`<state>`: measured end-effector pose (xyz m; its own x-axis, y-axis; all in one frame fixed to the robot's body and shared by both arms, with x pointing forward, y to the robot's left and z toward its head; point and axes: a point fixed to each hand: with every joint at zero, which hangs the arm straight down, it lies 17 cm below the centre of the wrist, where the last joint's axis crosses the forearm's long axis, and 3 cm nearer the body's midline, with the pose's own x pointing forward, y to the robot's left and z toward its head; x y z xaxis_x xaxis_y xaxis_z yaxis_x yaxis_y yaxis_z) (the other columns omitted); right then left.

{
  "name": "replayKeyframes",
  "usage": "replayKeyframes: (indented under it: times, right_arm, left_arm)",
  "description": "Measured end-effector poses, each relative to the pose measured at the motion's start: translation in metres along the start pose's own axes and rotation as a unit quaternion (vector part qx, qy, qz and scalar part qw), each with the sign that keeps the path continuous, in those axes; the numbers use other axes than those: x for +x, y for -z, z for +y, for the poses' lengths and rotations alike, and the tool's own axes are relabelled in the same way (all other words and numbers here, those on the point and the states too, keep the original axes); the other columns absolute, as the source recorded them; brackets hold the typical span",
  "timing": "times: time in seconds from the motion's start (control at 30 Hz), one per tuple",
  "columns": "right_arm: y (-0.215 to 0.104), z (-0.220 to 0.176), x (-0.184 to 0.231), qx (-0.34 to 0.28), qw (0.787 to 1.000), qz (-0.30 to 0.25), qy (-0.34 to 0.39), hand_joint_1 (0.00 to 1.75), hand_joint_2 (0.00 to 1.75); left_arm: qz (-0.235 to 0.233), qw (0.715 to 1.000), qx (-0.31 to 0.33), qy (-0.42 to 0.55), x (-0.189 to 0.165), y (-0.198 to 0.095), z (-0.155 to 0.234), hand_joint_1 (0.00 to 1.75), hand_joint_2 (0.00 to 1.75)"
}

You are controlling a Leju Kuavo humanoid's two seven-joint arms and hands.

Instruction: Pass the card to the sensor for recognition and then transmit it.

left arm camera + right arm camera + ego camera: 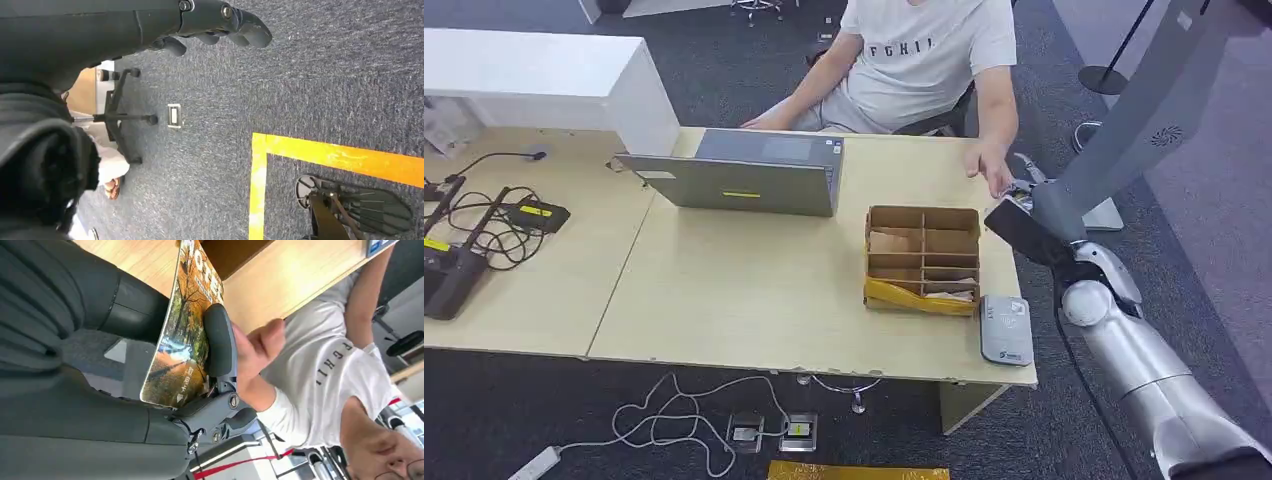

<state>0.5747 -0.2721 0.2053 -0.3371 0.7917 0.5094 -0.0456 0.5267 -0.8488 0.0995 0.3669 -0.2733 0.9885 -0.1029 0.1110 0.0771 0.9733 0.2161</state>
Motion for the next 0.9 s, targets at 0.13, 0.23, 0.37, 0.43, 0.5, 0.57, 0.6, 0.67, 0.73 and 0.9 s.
replayKeyframes:
  times: [0.13, 0.23, 0.37, 0.43, 0.5, 0.57, 0.6, 0.67, 0.73, 0.9]
  right_arm:
    - [0.001, 0.005, 0.004, 0.003, 1.000, -0.005, 0.000, 1.75, 1.75]
    - [0.002, 0.007, 0.004, 0.004, 1.000, -0.004, 0.002, 1.75, 1.75]
    - [0.005, 0.009, 0.007, 0.006, 1.000, -0.005, 0.004, 1.75, 1.75]
    - [0.007, 0.009, 0.010, 0.007, 1.000, -0.008, 0.004, 1.75, 1.75]
    - [0.009, 0.009, 0.012, 0.006, 1.000, -0.010, 0.006, 1.71, 1.75]
    - [0.010, 0.010, 0.014, 0.006, 1.000, -0.011, 0.008, 1.71, 1.75]
    - [0.011, 0.010, 0.014, 0.005, 1.000, -0.011, 0.010, 1.71, 1.75]
    - [0.012, 0.009, 0.016, 0.002, 1.000, -0.012, 0.012, 1.66, 1.75]
    - [0.013, 0.009, 0.016, 0.001, 1.000, -0.012, 0.013, 1.64, 1.75]
    - [0.013, 0.011, 0.014, 0.004, 1.000, -0.008, 0.014, 1.62, 1.75]
  left_arm:
    - [0.000, 1.000, 0.001, 0.002, 0.000, 0.000, 0.000, 0.00, 0.00]
    - [0.000, 1.000, 0.001, 0.004, -0.001, 0.000, 0.000, 0.00, 0.00]
    - [0.000, 1.000, -0.001, 0.005, 0.000, 0.000, -0.002, 0.00, 0.00]
    - [0.000, 1.000, -0.001, 0.005, 0.000, 0.000, -0.002, 0.00, 0.00]
    - [0.000, 1.000, 0.000, 0.005, 0.000, 0.000, -0.002, 0.00, 0.00]
    - [0.000, 1.000, 0.000, 0.005, 0.000, 0.000, -0.002, 0.00, 0.00]
    - [0.000, 1.000, 0.000, 0.005, 0.000, 0.000, -0.002, 0.00, 0.00]
    - [0.000, 1.000, 0.000, 0.005, -0.001, 0.000, -0.002, 0.00, 0.00]
    - [0.000, 1.000, 0.000, 0.006, -0.001, 0.000, -0.002, 0.00, 0.00]
    - [0.000, 1.000, 0.000, 0.009, -0.001, 0.000, -0.002, 0.00, 0.00]
